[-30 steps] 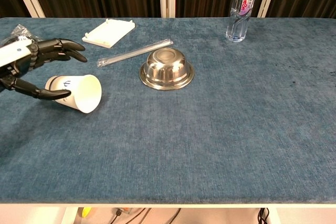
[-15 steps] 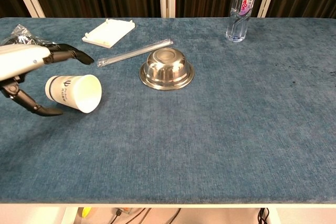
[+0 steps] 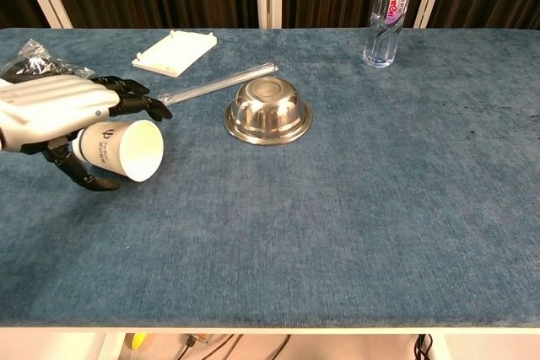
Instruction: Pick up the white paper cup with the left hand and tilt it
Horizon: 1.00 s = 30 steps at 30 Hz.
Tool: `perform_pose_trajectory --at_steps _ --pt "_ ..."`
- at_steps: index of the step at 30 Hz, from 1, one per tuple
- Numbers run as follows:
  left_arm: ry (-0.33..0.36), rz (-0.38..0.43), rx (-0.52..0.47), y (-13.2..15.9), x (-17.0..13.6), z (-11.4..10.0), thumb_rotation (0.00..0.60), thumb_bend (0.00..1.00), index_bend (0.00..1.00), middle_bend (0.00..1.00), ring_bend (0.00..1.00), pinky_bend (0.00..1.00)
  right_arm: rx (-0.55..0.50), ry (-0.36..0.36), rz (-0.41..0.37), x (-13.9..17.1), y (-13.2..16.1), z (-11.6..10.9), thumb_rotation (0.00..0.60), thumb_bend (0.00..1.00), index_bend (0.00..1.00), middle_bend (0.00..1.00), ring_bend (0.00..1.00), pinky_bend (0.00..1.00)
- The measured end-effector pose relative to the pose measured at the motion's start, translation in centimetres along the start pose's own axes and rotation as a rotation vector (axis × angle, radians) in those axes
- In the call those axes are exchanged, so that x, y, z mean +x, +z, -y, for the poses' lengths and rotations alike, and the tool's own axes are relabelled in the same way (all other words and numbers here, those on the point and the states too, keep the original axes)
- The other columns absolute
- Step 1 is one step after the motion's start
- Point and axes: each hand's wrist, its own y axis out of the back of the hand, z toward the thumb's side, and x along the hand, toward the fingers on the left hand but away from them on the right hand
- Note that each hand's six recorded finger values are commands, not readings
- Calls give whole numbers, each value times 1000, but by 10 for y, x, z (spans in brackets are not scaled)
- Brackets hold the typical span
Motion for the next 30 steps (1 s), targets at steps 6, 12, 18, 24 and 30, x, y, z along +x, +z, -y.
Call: perform_pose_trajectory --at_steps 6,12,18,24,30 --pt "24 1 -12 2 1 -4 600 209 382 342 5 2 0 4 3 0 -1 1 600 484 0 0 0 0" --pt "100 5 -83 5 2 -14 600 246 463 421 78 16 -2 9 5 0 -2 1 600 483 0 0 0 0" --pt "189 5 -344 3 0 -24 600 249 468 427 84 21 -11 19 3 0 -2 2 600 484 0 0 0 0" --pt "256 -14 -800 -11 -2 -20 600 245 462 422 84 29 -12 30 -3 0 0 4 600 484 0 0 0 0" --pt "349 -67 -1186 -42 -2 3 600 230 453 415 84 24 -4 36 -9 -1 3 6 600 484 0 0 0 0"
